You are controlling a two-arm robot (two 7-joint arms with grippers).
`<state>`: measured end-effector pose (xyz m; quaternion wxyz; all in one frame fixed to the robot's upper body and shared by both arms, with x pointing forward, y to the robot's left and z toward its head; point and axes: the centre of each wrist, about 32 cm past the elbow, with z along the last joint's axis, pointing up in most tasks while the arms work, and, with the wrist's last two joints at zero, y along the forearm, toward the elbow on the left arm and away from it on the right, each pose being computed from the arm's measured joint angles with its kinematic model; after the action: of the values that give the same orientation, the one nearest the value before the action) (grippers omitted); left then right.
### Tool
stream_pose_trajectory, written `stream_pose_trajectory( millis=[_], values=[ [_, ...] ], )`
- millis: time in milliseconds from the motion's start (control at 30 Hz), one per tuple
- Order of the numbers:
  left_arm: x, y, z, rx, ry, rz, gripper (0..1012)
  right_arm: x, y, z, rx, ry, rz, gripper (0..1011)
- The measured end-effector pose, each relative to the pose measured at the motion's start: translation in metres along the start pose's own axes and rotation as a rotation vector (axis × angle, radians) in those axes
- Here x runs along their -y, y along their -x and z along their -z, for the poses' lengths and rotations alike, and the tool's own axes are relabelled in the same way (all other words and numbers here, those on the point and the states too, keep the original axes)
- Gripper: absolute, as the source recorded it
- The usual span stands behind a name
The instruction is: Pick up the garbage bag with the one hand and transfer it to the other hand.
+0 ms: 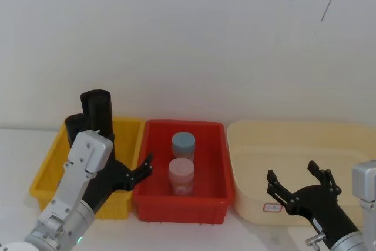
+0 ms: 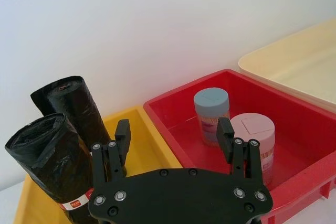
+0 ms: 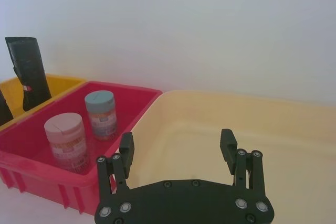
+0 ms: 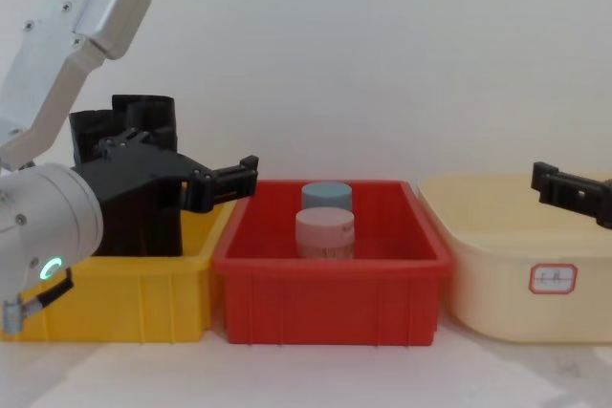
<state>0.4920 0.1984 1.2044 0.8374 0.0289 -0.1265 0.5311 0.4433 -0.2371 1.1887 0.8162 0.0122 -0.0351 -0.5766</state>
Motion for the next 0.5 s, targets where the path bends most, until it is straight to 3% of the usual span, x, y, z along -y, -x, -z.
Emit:
stream_pose_trajectory(
  millis=[500],
  values=[
    [0.0,0.0,0.0,0.0,0.0,0.0,1001,0.0,0.0,0.0,0.0,0.0,0.0,1001]
  ],
)
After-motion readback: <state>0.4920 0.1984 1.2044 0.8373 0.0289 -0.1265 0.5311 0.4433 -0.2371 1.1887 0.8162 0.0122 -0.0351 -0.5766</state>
